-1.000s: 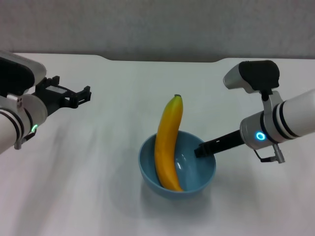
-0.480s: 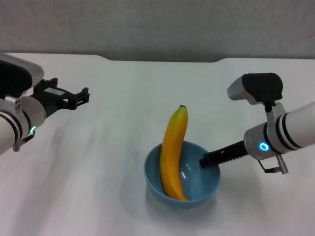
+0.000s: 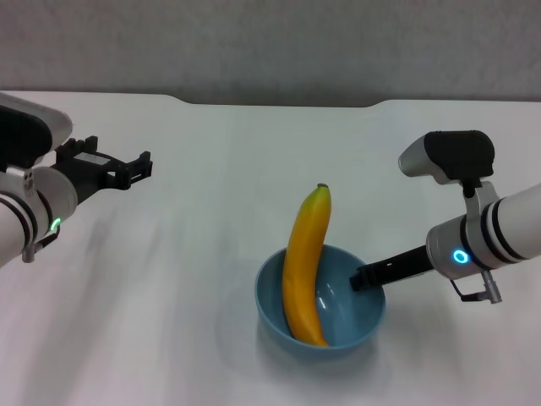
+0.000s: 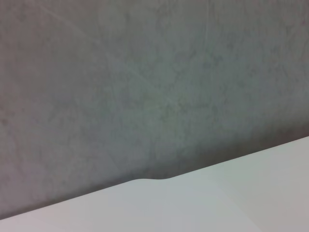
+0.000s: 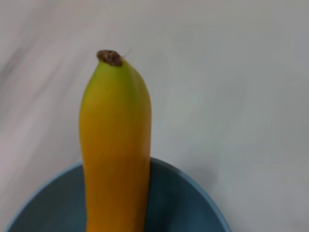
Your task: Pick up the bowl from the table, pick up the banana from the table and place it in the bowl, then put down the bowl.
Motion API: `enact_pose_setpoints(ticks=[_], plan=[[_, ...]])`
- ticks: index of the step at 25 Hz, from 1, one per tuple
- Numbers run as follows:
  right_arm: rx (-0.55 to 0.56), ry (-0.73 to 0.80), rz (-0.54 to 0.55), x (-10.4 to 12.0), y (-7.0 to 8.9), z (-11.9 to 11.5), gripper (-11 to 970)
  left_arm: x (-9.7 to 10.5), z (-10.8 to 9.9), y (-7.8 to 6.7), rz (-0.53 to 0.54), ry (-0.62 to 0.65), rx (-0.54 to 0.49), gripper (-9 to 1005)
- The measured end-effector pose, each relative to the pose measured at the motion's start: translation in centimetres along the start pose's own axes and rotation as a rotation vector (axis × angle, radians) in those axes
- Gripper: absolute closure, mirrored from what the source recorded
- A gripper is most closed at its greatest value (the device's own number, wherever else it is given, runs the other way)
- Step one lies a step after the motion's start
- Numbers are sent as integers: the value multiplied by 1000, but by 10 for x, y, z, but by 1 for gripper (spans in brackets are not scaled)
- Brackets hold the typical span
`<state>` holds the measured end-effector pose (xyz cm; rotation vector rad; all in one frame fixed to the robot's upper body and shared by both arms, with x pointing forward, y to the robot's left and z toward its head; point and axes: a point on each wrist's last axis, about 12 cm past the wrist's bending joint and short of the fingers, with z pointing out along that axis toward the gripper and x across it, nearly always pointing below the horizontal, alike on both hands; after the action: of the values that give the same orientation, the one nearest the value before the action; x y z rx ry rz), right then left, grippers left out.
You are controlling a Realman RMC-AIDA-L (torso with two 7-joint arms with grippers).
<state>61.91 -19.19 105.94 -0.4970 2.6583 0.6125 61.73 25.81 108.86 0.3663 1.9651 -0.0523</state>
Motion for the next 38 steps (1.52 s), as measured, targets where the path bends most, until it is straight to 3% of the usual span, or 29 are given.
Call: enact_pose_setpoints(ticks=[3, 8, 15, 24, 28, 34, 35, 38], plan=[[8, -13, 0, -2, -1, 0, 933, 0, 0, 0, -3, 0, -1, 104], [14, -22, -3, -3, -2, 0, 850, 1, 0, 0, -4, 3, -1, 104], [12, -43, -21, -1, -4, -4, 580, 11, -5, 4, -18, 20, -14, 105], [-27, -141, -59, 5, -6, -29, 292, 18, -10, 12, -105, 28, -26, 105], [-13, -213, -60, 10, -15, -45, 177, 22, -12, 14, -126, 31, -35, 105], [23, -430, -90, 19, -30, -83, 186, 25, -14, 17, -134, 32, -49, 106], [33, -527, -98, 27, -36, -92, 186, 25, -14, 18, -141, 31, -53, 106], [46, -621, -98, 34, -43, -96, 188, 25, -16, 19, -174, 20, -64, 106]])
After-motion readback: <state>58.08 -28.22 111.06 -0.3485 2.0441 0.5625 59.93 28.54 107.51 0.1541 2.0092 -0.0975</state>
